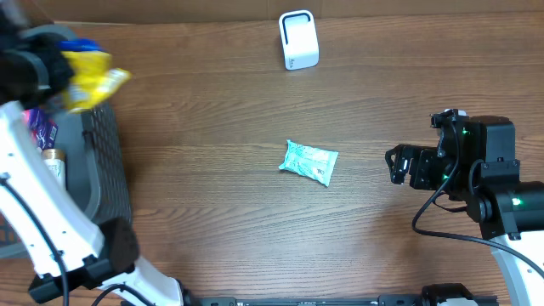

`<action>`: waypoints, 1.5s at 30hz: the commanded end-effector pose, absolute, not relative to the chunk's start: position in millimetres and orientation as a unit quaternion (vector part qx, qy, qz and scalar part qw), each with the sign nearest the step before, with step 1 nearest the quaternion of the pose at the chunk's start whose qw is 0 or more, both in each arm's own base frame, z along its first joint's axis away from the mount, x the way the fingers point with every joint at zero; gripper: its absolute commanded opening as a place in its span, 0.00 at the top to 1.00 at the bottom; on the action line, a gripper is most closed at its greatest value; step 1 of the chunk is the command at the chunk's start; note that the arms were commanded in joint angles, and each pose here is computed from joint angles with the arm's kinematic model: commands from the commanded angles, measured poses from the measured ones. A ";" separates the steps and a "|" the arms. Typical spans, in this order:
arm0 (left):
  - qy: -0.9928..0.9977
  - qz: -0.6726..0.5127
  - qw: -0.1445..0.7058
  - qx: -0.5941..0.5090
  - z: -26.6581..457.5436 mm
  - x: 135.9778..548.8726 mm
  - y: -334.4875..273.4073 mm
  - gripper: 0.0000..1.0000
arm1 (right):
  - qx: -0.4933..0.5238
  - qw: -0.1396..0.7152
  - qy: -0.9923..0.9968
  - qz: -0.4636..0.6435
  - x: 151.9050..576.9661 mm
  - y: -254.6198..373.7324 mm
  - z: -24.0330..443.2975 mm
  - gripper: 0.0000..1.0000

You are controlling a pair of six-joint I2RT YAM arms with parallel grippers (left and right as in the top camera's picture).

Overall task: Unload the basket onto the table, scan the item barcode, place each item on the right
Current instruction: 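Lift the yellow Assam packet out and place it left of the mint packet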

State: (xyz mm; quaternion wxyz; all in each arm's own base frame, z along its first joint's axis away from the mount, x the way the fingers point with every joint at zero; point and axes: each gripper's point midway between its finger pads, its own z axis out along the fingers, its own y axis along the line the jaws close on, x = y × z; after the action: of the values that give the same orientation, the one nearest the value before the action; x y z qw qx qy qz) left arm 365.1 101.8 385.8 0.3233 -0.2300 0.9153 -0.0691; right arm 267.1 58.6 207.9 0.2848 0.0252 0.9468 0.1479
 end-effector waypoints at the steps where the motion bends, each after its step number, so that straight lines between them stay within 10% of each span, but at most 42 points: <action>1: 0.934 -0.095 0.318 -0.136 386.9 371.2 43.7 0.96 | 0.020 0.295 0.943 0.152 270.1 61.0 215.7 0.00; 20: 0.990 -0.100 0.098 0.009 188.6 378.1 -123.2 0.96 | 0.019 0.305 0.940 0.153 274.1 61.2 218.7 0.00; 24: 0.988 -0.103 0.110 0.012 194.8 381.9 -124.8 0.93 | 0.019 0.303 0.940 0.153 273.5 61.3 218.3 0.00; 30: 0.987 -0.094 0.130 0.006 217.2 386.8 -110.5 0.51 | 0.019 0.304 0.940 0.153 273.6 61.3 218.4 0.00; 45: 0.959 0.004 0.232 -0.161 338.3 341.2 38.1 0.36 | 0.019 0.304 0.940 0.153 273.8 61.2 218.5 0.00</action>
State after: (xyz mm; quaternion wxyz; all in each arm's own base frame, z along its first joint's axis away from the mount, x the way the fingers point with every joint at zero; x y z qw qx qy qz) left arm 360.6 3.2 310.1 0.1927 -0.1210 0.9733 -0.0308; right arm 271.5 58.9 211.1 0.2954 0.0240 0.9434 0.1489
